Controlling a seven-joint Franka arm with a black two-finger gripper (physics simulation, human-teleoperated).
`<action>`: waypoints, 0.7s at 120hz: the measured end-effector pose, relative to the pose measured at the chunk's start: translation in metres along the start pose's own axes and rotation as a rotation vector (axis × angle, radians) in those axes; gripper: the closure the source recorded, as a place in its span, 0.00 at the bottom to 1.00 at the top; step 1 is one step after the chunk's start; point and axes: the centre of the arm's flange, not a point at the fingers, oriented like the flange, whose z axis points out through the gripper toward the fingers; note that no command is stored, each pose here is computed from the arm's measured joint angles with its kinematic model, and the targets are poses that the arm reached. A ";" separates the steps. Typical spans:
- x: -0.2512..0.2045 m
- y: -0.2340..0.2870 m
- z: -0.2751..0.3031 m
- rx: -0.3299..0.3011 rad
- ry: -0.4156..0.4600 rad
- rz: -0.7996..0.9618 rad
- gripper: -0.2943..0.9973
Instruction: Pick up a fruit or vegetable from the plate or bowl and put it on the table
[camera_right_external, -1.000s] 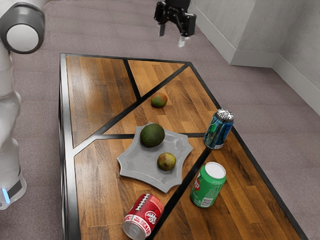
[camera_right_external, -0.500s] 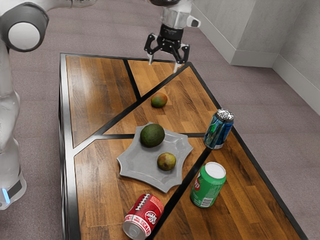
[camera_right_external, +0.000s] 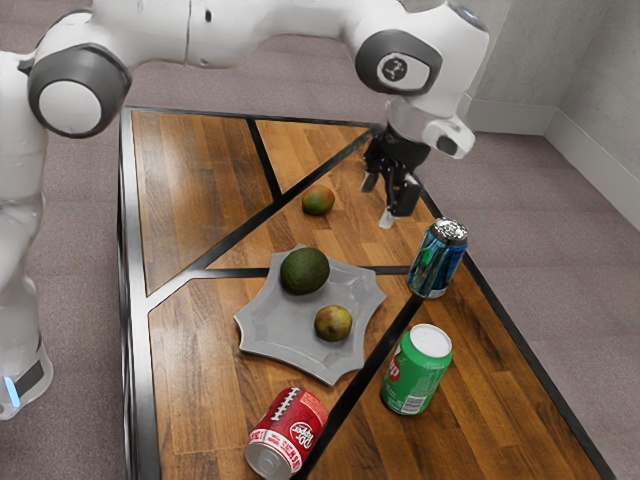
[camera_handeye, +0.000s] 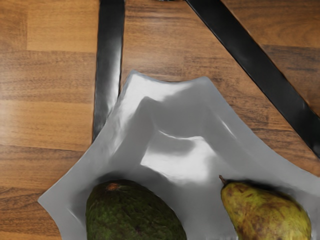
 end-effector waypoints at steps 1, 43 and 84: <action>0.002 0.000 0.002 0.000 -0.002 0.016 0.23; 0.033 -0.006 0.041 -0.076 0.008 0.335 0.23; 0.028 -0.030 0.040 -0.068 -0.038 -0.028 0.23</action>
